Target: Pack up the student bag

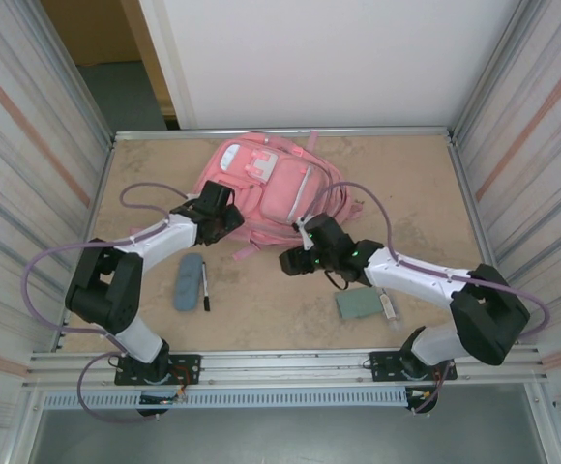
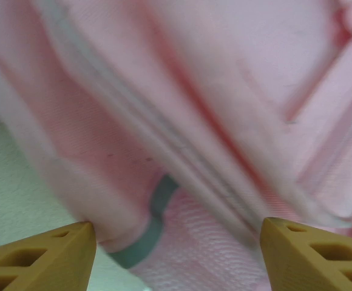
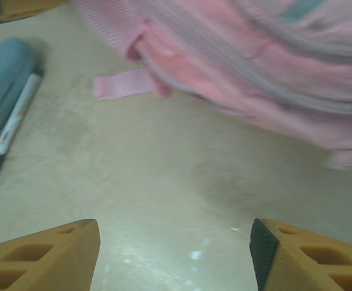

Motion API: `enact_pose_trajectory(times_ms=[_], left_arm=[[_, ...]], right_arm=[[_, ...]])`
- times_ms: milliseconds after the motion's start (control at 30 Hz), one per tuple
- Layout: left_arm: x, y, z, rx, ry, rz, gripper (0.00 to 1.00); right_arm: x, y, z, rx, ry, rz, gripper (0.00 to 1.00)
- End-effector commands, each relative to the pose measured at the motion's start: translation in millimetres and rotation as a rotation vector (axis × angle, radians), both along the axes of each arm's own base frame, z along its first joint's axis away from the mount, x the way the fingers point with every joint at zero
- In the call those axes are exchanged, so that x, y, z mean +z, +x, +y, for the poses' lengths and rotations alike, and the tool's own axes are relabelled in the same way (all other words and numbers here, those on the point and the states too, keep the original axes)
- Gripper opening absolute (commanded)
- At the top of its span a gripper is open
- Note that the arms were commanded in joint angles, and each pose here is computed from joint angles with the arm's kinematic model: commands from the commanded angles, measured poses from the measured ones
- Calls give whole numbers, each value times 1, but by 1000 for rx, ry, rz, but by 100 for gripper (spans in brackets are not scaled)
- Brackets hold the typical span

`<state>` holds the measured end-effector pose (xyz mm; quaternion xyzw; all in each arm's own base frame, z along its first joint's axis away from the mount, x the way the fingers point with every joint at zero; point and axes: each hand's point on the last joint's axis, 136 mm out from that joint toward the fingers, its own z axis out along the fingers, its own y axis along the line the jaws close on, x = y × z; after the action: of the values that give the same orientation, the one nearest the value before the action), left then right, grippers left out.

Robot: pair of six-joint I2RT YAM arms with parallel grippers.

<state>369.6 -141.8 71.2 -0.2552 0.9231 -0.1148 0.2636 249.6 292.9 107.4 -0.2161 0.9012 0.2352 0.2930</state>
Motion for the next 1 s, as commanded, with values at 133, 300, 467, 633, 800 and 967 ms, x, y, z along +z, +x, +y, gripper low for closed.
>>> enact_pose_trajectory(times_ms=[133,300,467,633,800,967], left_arm=[[-24,-17,23,167,55,42,72],[-24,-17,21,185,29,21,63],[-22,-15,17,173,15,9,28],[12,-20,10,124,-12,-64,9],[42,-27,-8,89,-111,-100,1],[56,-31,-22,55,-158,-111,0]], right_arm=[[-17,8,46,29,8,-7,60],[-30,22,69,30,13,-24,55],[-39,36,83,27,-24,-69,53],[-51,43,88,12,-55,-64,55],[-63,37,98,-18,-13,-9,55],[-62,47,91,-78,-33,-43,56]])
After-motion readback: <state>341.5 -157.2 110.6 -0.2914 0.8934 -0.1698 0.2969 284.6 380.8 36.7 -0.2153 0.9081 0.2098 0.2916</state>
